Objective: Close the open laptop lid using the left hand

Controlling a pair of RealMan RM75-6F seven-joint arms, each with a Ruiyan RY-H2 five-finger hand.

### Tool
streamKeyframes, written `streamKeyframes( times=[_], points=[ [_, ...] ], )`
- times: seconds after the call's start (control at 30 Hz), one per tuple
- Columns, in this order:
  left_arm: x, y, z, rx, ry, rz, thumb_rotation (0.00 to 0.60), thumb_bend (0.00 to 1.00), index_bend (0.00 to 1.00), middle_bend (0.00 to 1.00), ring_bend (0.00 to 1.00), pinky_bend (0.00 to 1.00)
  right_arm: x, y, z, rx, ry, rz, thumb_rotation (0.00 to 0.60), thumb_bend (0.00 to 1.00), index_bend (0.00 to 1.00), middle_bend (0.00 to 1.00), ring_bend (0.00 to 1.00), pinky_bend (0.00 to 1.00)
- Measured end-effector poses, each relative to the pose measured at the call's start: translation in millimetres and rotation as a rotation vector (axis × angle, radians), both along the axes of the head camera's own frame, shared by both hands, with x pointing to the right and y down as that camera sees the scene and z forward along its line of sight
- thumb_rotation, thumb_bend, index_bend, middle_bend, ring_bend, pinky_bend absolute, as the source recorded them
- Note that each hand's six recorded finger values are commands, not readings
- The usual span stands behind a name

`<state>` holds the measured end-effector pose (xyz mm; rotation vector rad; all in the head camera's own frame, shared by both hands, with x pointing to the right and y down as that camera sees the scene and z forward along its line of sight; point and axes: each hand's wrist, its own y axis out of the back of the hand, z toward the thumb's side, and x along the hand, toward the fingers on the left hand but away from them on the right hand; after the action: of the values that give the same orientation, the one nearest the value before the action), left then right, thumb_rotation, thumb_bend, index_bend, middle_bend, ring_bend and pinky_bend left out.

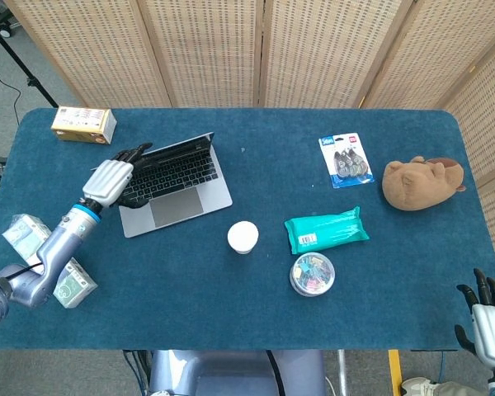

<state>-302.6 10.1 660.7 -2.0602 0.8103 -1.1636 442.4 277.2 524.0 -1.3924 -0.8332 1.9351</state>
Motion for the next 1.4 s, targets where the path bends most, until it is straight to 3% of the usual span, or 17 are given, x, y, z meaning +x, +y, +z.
streamKeyframes(
  times=[0.7,1.4],
  points=[
    [24.0,44.1,9.5,-0.097,0.052,0.025,0.600,0.19,0.26,0.08,0.12,0.14,-0.8,0.0,-2.2,0.004,-0.008,-0.004,0.600,0.37,0.21,0.00,0.00,0.00],
    [13.1,95.1,30.9,-0.245,0.029,-0.003,0.600,0.19,0.26,0.08,0.12,0.14,-3.3,1.2,-6.4,0.012,-0.014,-0.010,0.600,0.37,0.21,0.00,0.00,0.00]
  ],
)
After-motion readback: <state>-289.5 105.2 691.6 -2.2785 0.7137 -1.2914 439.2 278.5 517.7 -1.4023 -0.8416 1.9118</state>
